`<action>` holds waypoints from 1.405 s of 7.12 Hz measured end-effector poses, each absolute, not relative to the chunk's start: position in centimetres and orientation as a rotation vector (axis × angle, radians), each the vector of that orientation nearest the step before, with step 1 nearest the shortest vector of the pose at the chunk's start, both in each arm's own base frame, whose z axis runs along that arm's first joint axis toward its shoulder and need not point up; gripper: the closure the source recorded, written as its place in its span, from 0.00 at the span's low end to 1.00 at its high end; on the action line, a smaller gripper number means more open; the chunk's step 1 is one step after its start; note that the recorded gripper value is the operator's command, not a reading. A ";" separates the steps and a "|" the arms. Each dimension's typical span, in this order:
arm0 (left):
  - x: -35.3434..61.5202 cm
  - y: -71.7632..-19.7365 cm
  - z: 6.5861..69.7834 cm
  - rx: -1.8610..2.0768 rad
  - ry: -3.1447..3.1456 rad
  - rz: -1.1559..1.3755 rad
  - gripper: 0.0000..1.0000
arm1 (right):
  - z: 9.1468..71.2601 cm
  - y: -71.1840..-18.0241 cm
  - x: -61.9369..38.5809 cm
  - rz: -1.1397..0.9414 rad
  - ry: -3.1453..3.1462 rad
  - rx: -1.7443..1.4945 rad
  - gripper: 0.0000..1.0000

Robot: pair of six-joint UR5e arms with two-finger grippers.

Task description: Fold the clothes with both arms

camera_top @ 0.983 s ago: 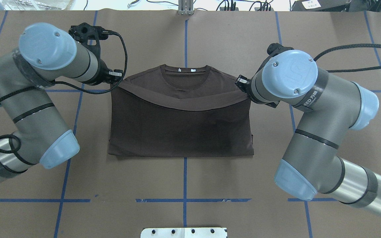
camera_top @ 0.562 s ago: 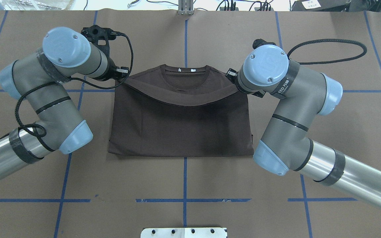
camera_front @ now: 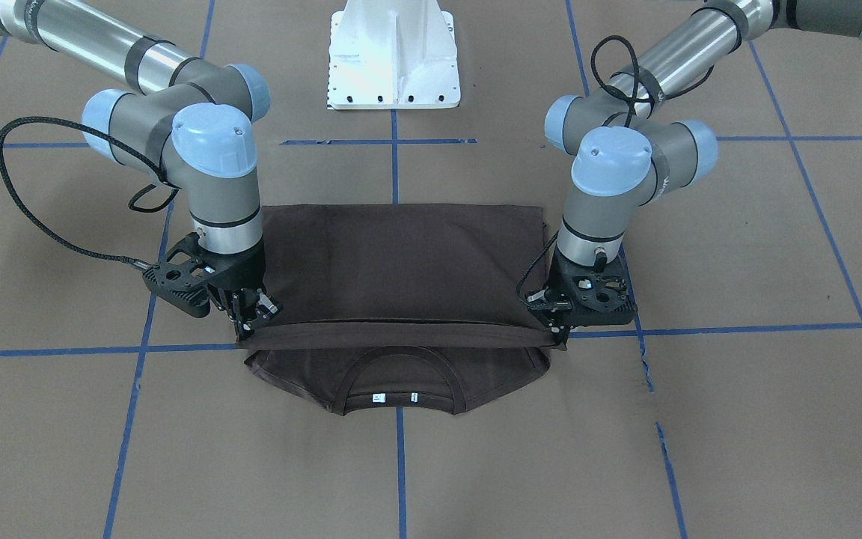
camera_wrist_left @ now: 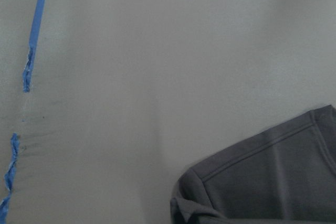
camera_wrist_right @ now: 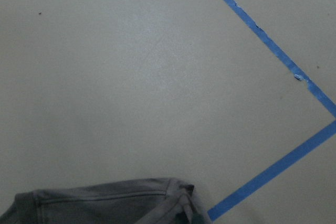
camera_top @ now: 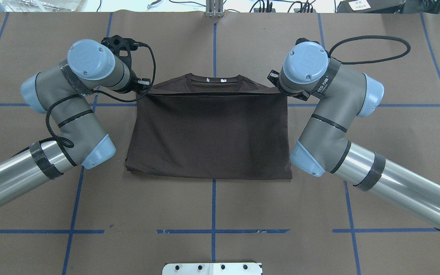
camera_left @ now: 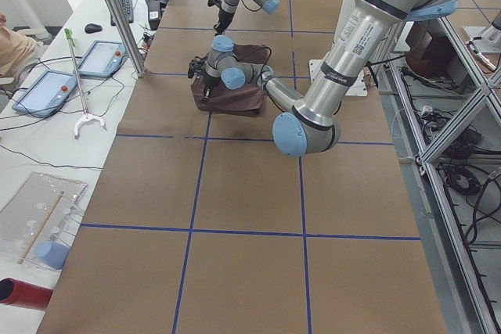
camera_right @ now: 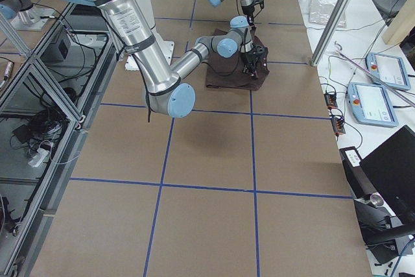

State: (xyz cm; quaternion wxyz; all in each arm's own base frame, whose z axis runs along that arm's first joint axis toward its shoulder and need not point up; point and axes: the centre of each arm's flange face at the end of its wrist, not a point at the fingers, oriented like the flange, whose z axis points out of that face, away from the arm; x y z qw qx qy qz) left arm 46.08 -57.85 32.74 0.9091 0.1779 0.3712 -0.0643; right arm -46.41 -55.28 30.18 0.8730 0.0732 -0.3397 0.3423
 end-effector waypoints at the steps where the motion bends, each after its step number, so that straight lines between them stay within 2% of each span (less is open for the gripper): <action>1: 46.3 -58.2 33.6 0.370 0.758 -0.136 1.00 | 30.9 -55.6 -46.6 0.715 -0.698 0.150 1.00; 2: 46.5 -58.4 33.9 0.374 0.758 -0.136 0.01 | 31.3 -55.7 -46.8 0.714 -0.690 0.148 0.01; 5: 45.7 -57.9 33.0 0.427 0.762 -0.039 0.00 | 31.6 -55.8 -47.3 0.607 -0.691 0.179 0.00; 8: 41.1 -52.2 33.1 0.457 0.827 0.025 0.00 | 30.1 -55.5 -43.7 0.460 -0.765 0.187 0.00; 10: 39.5 -46.0 34.8 0.403 0.879 0.005 0.46 | 29.5 -54.9 -42.2 0.426 -0.789 0.197 0.00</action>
